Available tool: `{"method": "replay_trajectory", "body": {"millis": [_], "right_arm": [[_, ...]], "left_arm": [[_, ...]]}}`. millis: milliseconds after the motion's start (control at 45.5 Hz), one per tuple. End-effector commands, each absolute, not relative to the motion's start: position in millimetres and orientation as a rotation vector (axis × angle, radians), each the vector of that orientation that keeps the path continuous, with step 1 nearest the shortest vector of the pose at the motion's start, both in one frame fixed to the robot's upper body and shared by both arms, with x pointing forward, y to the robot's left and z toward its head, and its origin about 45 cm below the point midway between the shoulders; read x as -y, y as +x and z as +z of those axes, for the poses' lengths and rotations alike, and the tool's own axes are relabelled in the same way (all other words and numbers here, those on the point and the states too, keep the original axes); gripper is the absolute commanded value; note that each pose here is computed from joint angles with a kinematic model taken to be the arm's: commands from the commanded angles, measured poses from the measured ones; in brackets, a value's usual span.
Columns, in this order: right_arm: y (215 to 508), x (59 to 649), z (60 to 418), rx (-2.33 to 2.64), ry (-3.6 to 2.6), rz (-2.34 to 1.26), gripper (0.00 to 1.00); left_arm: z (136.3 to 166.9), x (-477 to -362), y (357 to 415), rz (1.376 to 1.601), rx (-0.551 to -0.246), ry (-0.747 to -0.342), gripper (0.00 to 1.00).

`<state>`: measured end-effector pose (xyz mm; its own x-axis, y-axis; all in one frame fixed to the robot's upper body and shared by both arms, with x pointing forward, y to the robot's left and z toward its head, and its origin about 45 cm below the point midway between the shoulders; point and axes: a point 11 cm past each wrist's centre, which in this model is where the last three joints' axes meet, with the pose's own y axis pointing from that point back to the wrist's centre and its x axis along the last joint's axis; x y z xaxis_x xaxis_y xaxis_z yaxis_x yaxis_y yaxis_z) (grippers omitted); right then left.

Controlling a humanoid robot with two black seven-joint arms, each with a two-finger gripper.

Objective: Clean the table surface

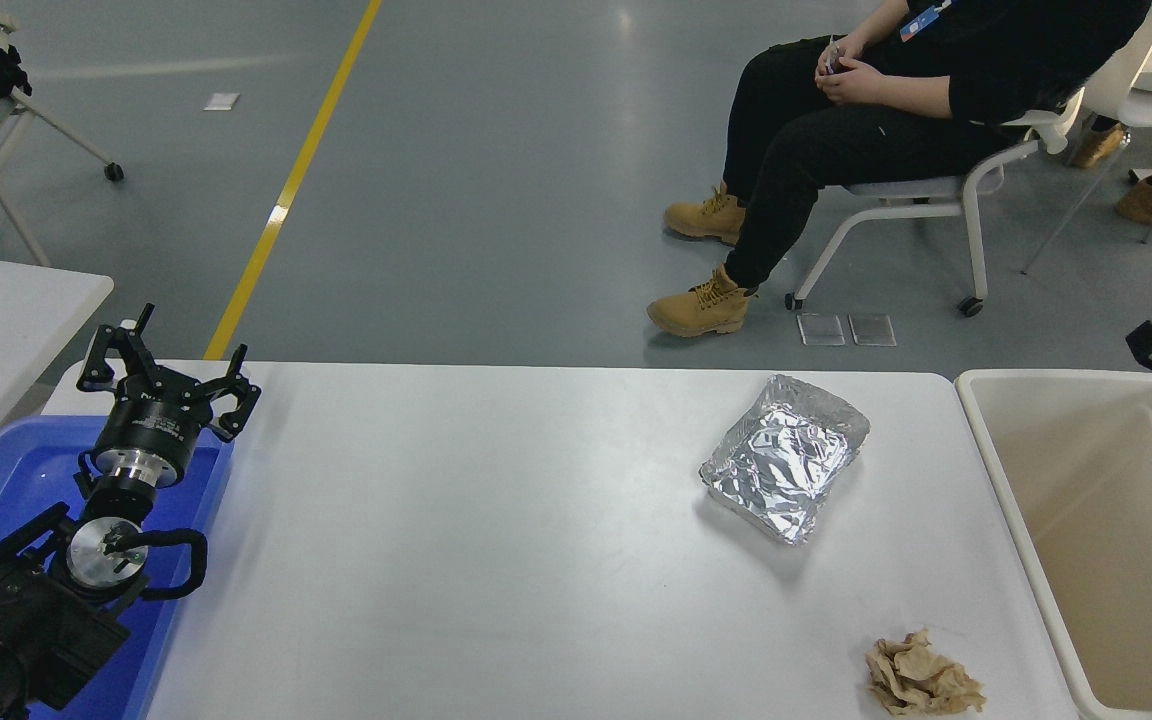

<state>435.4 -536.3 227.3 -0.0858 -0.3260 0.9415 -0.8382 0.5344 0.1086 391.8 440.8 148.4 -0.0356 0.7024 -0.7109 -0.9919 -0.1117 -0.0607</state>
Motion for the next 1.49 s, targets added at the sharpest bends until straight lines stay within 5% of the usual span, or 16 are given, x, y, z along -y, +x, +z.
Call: {"method": "replay_trajectory", "body": {"millis": [0,725,1055,1253,1473], "right_arm": [[461.7,520.5,267.8,1.839,1.015,0.606,0.99],[494.9,503.3,334.1,2.421,1.372,0.217,0.99],[522.3,430.9,375.2,2.616,1.858,-0.018,0.99],[523.3,397.9,382.2,2.643,2.103,-0.183,0.99],[520.5,384.3,352.3,2.614,2.263,-0.387,0.99]], "left_arm": [[148.4,-440.9,391.7,1.561,-0.542,-0.704,1.0],[148.5,-440.5,391.9,1.56,-0.543,-0.704,1.0],[148.5,-440.5,391.9,1.56,-0.543,-0.704,1.0],[148.2,-441.0,391.7,1.563,-0.543,-0.703,1.0],[148.5,-440.5,391.9,1.56,-0.543,-0.704,1.0]]}}
